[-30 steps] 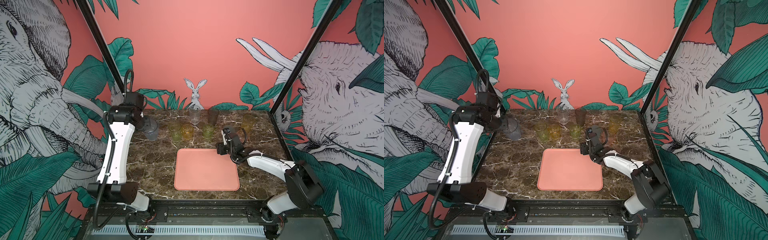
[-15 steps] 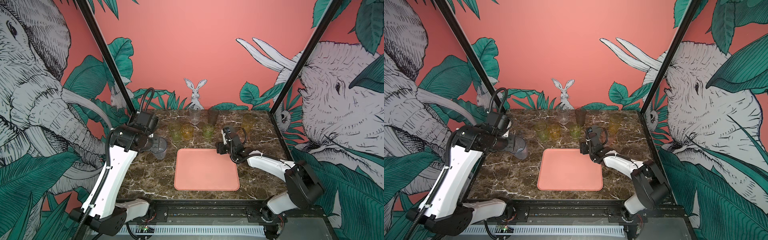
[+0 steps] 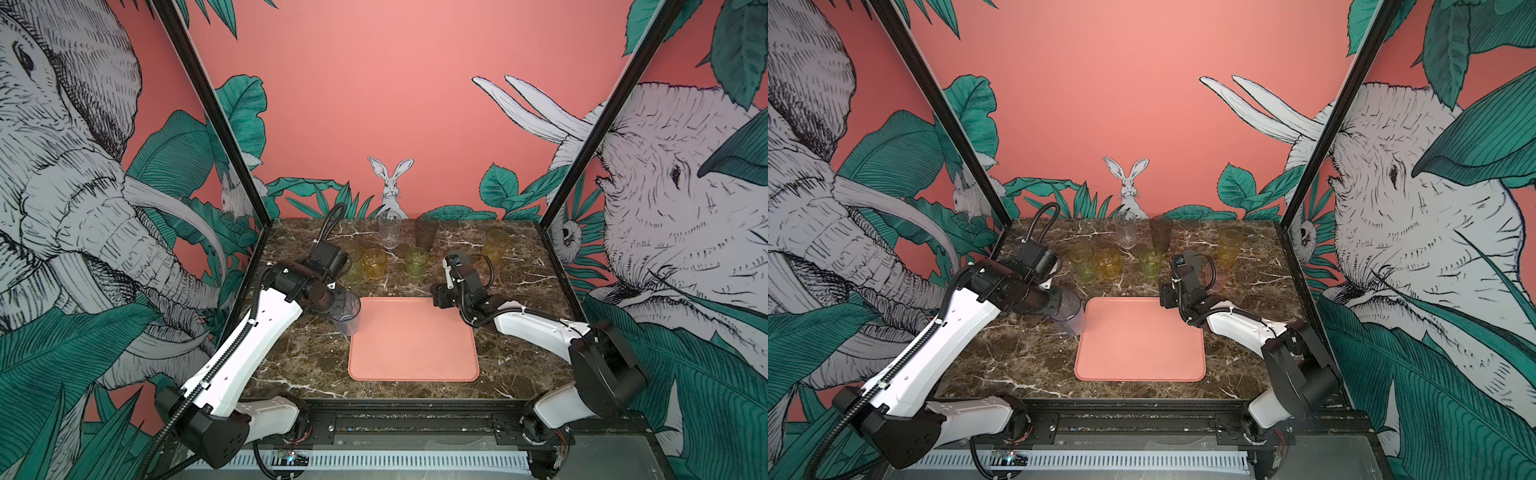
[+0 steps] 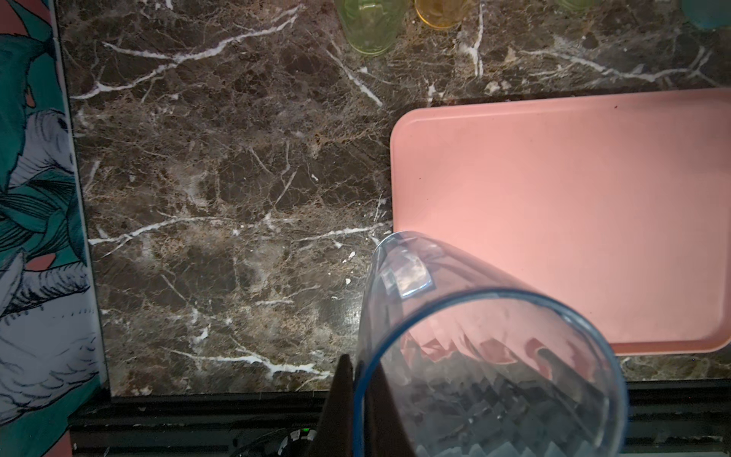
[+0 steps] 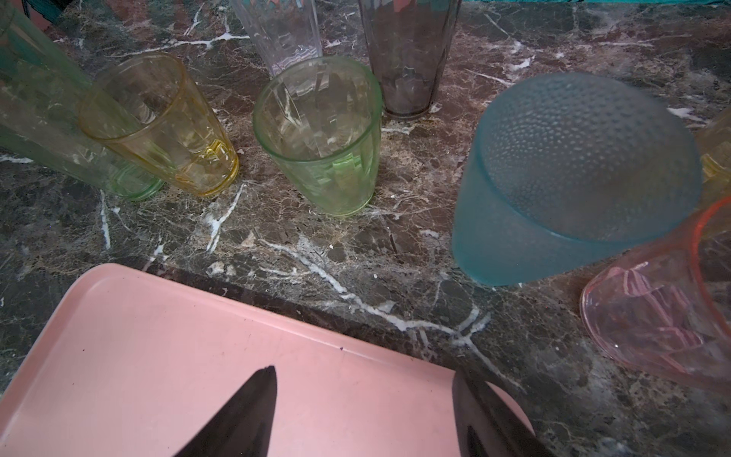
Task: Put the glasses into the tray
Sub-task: 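Lift the clear blue-rimmed cup with the left gripper and carry it toward the pink tray, then lower the clear cup onto the tray's corner nearest the cups and open the left gripper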
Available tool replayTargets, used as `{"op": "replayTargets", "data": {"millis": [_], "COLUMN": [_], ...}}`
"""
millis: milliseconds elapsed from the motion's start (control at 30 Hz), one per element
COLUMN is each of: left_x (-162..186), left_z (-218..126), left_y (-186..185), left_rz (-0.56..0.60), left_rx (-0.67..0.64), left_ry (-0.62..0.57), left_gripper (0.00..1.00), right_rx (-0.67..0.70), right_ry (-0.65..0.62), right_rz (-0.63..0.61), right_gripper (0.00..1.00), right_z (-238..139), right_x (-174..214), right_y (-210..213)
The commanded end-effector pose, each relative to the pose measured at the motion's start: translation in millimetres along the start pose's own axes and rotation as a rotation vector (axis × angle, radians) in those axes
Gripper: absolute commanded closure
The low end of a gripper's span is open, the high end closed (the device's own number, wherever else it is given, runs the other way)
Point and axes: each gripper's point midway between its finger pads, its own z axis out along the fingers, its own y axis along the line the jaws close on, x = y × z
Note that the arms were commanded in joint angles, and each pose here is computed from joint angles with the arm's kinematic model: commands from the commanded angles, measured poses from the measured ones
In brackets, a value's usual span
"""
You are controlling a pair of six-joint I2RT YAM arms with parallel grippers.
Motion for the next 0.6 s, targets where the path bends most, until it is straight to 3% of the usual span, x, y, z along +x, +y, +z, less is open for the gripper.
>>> {"op": "replayTargets", "data": {"millis": [0,567], "left_x": [-16.0,-50.3], "left_z": [9.7,51.2], "left_y": [-12.9,-36.1], "left_rz": [-0.041,-0.050], "left_rx": [0.037,0.040], "left_ry": [-0.044,-0.033], "left_gripper": [1.00,1.00], "right_rx": [-0.001,-0.009], "right_ry": [-0.018,-0.013], "right_rz": [0.018,0.021], "right_gripper": [0.28,0.27], "right_z": [0.0,-0.2], "right_x": [-5.8,-5.8], "right_y": [-0.2,1.3]}}
